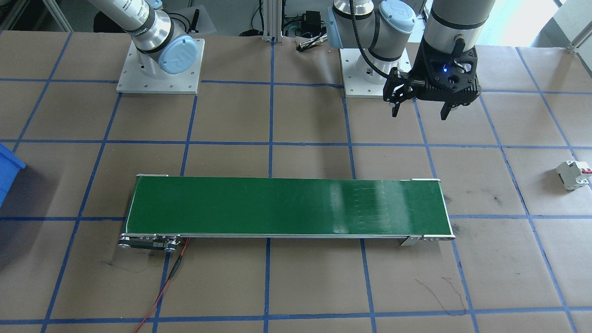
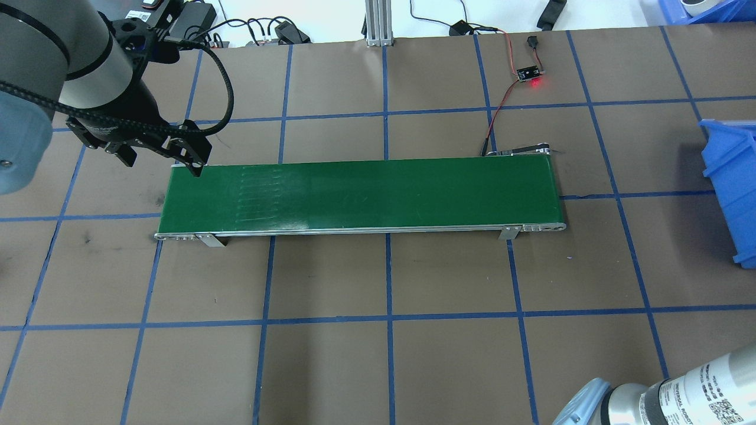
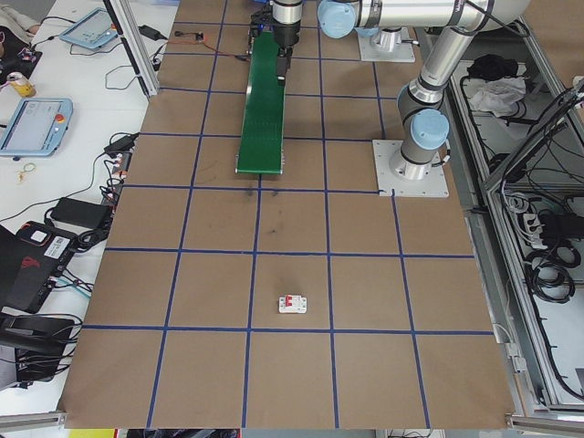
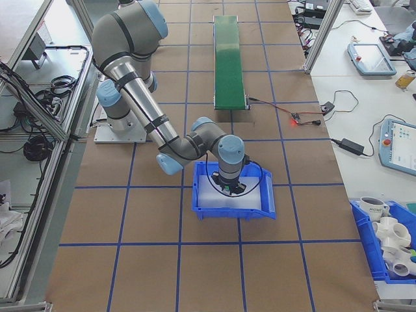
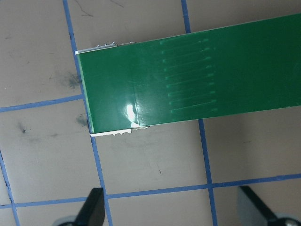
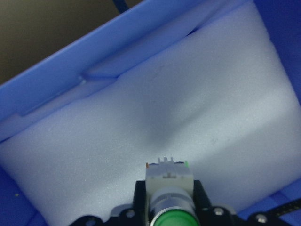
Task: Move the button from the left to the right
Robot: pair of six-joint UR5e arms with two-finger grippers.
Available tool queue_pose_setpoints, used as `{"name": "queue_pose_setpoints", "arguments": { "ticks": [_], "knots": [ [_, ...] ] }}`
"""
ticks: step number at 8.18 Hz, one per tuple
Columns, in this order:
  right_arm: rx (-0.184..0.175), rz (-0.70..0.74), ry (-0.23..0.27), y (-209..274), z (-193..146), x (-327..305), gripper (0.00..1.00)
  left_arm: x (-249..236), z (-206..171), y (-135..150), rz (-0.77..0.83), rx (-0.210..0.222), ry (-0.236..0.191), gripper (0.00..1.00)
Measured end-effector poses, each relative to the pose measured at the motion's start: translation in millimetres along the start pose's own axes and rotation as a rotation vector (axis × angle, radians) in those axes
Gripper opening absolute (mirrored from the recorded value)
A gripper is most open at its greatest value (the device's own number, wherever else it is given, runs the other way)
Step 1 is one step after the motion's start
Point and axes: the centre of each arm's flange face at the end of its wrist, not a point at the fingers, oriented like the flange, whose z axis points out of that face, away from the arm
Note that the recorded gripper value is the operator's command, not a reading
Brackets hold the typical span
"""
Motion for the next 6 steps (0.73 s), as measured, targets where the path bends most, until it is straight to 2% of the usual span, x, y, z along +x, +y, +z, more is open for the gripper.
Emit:
{"name": "queue_pose_setpoints", "arguments": {
  "ticks": [3,4,6],
  "knots": [
    [-0.006,-0.010,-0.001,2,1,-1,1.00,0,-7,2,-0.001,0.012,0.001,1.00],
    [-0.013,-0.006,0.012,2,-13,-3,1.00,0,-6,1,0.000,0.011,0.004,1.00],
    [-0.021,0.057,0.038,-7,-80,-23,1.00,3,-4,2,0.001,0.014,0.034,1.00]
  ]
}}
